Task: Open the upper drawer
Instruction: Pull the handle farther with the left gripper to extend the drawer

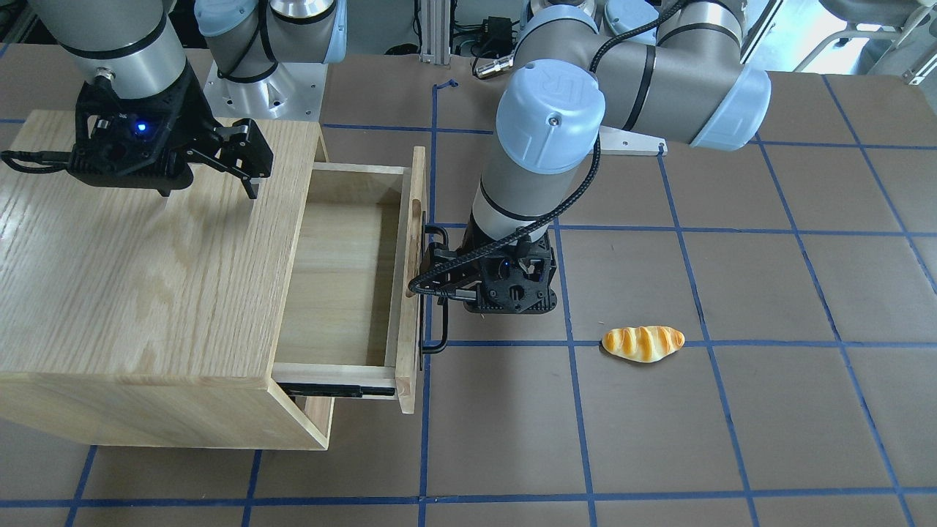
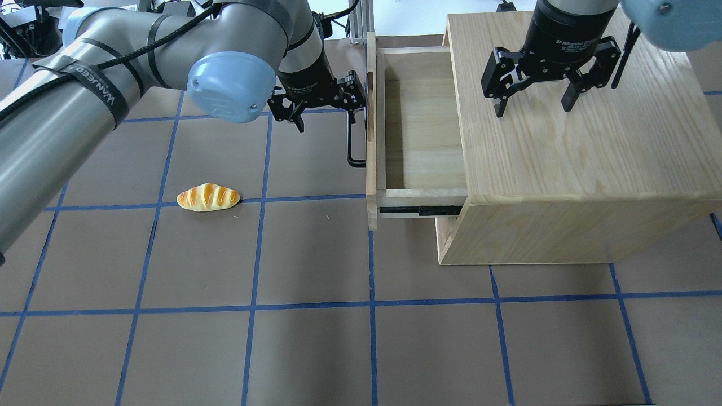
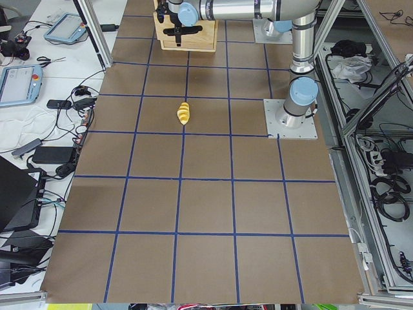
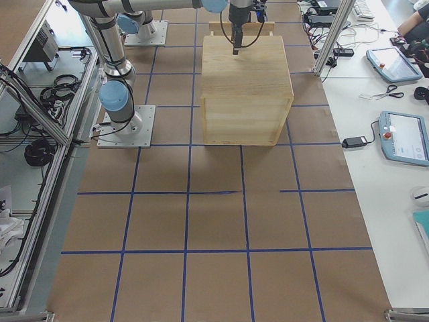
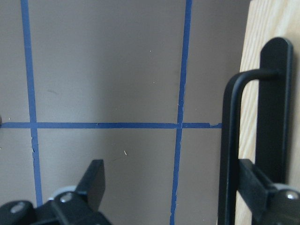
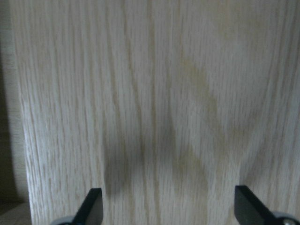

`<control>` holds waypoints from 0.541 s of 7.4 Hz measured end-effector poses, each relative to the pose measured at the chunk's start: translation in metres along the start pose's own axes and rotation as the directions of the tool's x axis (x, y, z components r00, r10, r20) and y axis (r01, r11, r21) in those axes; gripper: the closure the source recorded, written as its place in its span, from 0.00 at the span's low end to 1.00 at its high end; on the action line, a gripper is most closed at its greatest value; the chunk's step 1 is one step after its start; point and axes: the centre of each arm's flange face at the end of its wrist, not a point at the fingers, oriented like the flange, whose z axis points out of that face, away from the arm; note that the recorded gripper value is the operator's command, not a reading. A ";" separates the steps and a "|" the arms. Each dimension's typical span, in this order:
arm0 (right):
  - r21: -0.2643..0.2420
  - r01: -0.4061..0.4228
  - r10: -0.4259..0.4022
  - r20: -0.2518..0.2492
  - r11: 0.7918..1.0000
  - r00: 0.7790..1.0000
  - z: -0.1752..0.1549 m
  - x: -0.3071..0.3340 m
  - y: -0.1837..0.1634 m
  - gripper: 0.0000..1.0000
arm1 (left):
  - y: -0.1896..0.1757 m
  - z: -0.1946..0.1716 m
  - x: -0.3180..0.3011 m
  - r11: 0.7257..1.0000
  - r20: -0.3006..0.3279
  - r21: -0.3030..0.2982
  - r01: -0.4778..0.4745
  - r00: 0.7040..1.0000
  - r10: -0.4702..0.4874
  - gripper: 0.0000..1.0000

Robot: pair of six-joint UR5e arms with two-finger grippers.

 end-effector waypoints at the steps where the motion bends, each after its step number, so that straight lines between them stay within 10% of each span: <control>1: 0.000 0.000 0.000 0.000 1.000 1.000 0.000 0.000 0.000 0.00 | -0.001 0.000 -0.002 1.000 0.001 -0.001 0.002 1.000 -0.002 0.00; 4: -0.001 0.000 0.000 0.000 1.000 1.000 0.000 0.000 0.000 0.00 | -0.001 0.001 -0.004 1.000 0.004 -0.008 0.004 1.000 -0.004 0.00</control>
